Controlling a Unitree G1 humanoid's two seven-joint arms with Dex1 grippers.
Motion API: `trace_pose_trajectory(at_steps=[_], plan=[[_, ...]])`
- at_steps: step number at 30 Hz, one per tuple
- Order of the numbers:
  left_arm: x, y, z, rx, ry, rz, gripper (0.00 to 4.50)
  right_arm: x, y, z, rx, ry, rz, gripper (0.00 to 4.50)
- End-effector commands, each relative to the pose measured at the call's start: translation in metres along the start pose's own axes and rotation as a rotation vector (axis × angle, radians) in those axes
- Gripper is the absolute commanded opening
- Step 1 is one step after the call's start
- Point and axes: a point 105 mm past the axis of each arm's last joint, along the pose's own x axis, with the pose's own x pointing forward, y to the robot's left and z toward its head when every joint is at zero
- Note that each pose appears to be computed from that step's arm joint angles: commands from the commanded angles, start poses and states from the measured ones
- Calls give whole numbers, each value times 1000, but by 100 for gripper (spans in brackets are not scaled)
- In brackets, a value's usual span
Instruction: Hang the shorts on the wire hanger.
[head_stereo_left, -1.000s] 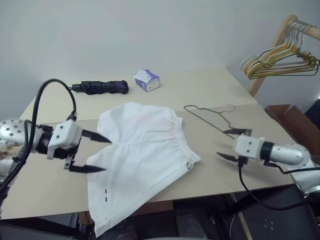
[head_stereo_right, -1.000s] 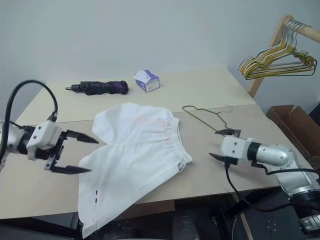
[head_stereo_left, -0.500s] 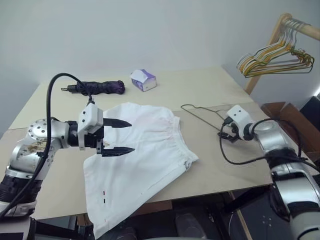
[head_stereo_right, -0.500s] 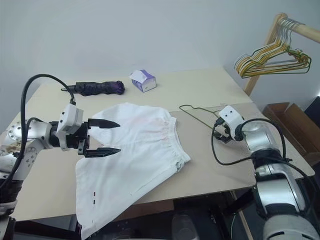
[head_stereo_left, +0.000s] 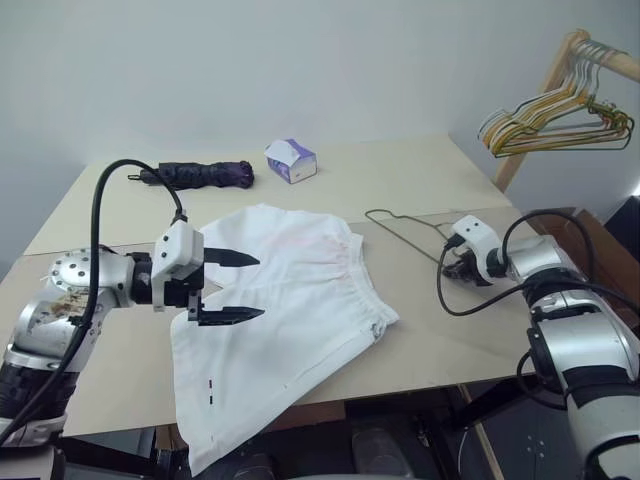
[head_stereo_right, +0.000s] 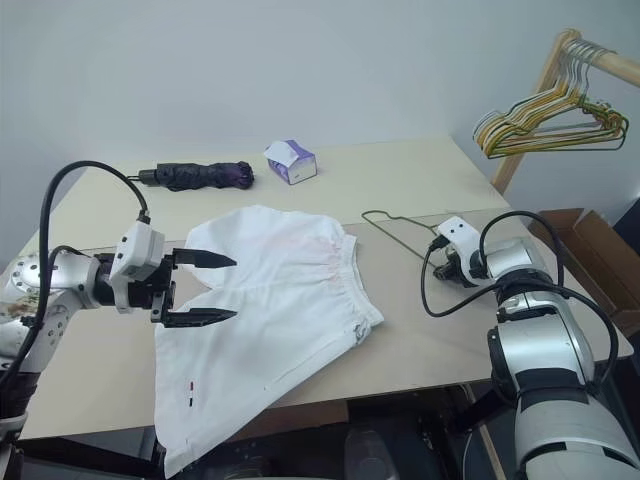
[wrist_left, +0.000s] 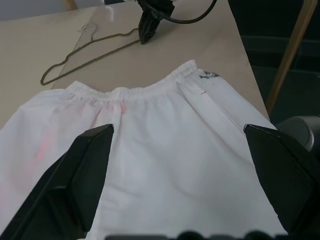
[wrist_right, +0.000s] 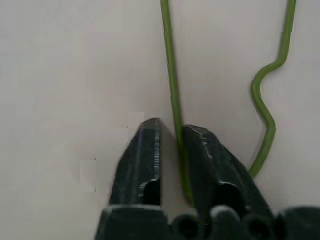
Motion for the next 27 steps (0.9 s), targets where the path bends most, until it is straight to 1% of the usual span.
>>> trace_pose_trajectory(at_steps=[1, 3, 5, 9, 10, 12, 13, 14, 15, 16, 18, 20, 21, 24, 27], plan=[[-3, 1, 10, 52, -14, 16, 450, -2, 2, -13, 16, 62, 30, 3], [-1, 1, 9, 51, -19, 17, 450, -3, 0, -11, -14, 45, 14, 3], [0, 3, 9, 52, -26, 26, 450, -5, -5, -3, -38, -7, -27, 3], [2, 12, 10, 49, -50, 70, 450, -26, -17, 31, -190, -243, -243, 3], [2, 14, 11, 50, -57, 82, 450, -35, -18, 43, -290, -328, -328, 3], [3, 19, 12, 48, -69, 101, 450, -51, -12, 57, -429, -448, -437, 3], [2, 25, 14, 35, -84, 122, 450, -62, -5, 66, -550, -530, -498, 3], [2, 29, 16, 26, -95, 136, 450, -69, 2, 71, -626, -585, -531, 3], [1, 35, 19, 10, -110, 159, 450, -75, 11, 74, -758, -628, -576, 3], [0, 40, 20, 0, -119, 173, 450, -78, 17, 75, -843, -654, -597, 3], [-3, 55, 23, -46, -96, 217, 450, -84, 32, 75, -1120, -697, -668, 3], [-4, 67, 24, -84, -61, 246, 450, -86, 44, 74, -1287, -746, -689, 3], [-5, 74, 27, -100, -66, 261, 450, -87, 50, 75, -1379, -772, -710, 3], [-4, 85, 38, -139, -109, 265, 450, -87, 61, 75, -1520, -844, -753, 3], [1, 82, 41, -165, -107, 185, 450, -87, 70, 78, -1588, -910, -780, 3]])
